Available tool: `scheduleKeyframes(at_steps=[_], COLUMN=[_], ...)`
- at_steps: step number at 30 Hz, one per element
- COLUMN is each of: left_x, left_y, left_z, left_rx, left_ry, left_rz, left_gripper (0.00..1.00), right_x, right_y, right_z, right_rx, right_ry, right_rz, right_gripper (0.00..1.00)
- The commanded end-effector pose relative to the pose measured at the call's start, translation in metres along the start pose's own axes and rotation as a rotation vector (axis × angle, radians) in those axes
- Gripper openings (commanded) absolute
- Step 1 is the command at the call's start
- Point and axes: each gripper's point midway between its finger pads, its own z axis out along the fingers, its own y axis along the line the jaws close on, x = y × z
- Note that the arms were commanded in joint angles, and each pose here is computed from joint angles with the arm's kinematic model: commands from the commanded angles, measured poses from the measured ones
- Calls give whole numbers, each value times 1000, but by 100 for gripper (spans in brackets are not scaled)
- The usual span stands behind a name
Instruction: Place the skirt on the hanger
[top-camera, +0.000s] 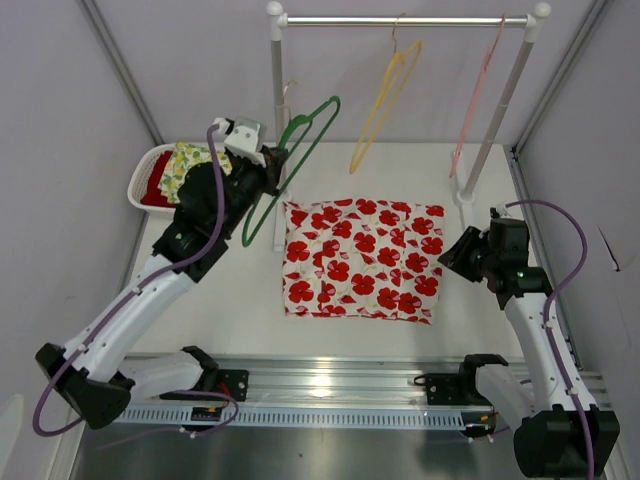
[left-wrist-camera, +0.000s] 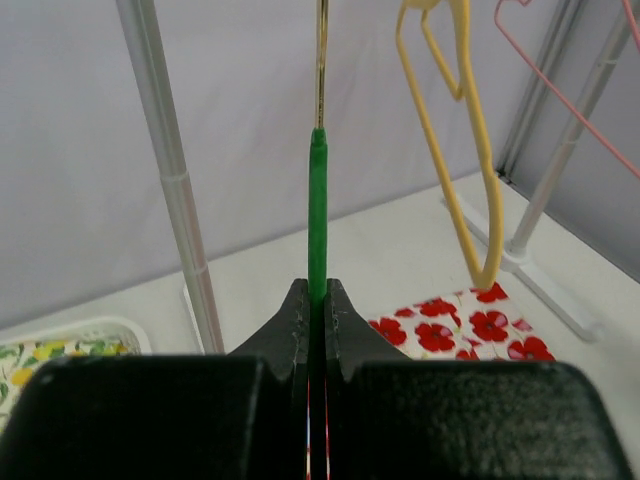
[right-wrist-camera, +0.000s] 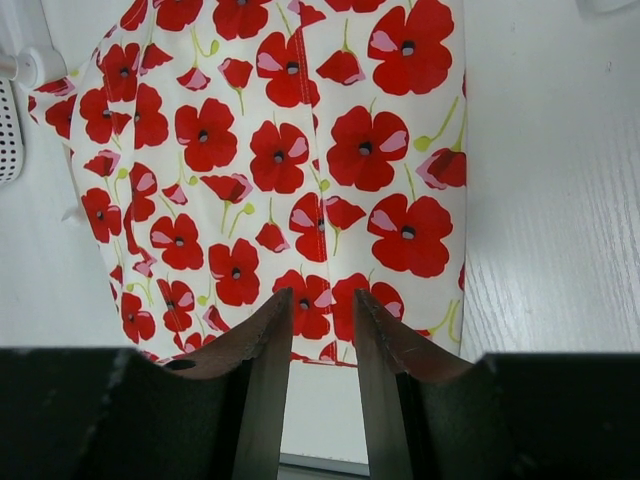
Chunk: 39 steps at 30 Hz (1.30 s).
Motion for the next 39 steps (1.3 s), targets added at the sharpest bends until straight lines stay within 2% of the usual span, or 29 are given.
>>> scheduleKeyframes(at_steps=[1, 2, 3, 5, 8, 9, 13, 18, 20, 21, 23, 29, 33, 39], left_x=[13, 40, 41, 73, 85, 104, 119, 129, 147, 143, 162, 183, 216, 234], left_y=[-7, -6, -9, -14, -28, -34, -77, -103, -118, -126, -148, -186, -193, -202], left_z=[-30, -36, -48, -62, -86, -92, -116, -123, -126, -124, -127, -118, -115, -107], left_rx=[68, 71, 105, 141, 246, 284, 527, 688, 735, 766, 811, 873, 867, 887], left_ry=[42, 104, 112, 175, 179, 215, 263, 257, 316, 290, 356, 336, 369, 354], left_rz=[-85, -106, -121, -160, -218, -231, -338, -441, -484, -487, -501, -548, -596, -615], left_gripper=[0, 0, 0, 0, 0, 0, 0, 0, 0, 0, 0, 0, 0, 0], right_x=[-9, -9, -9, -8, -5, -4, 0, 6, 7, 9, 12, 29, 43, 67], right_y=[4, 5, 6, 6, 7, 9, 13, 22, 21, 23, 22, 10, 1, -10], right_z=[-2, -2, -3, -3, -4, -5, -7, -14, -17, -19, -19, -15, -10, 4], right_rx=[-11, -13, -16, -17, -6, -7, 25, 25, 36, 32, 43, 77, 103, 154], right_ry=[-16, -13, -13, -12, -7, -6, -10, -18, -18, -19, -15, 8, 41, 113], right_rz=[-29, -27, -28, -23, -30, -38, -70, -94, -94, -101, -102, -86, -71, 10], right_gripper=[36, 36, 35, 35, 34, 34, 34, 34, 34, 34, 34, 34, 33, 29])
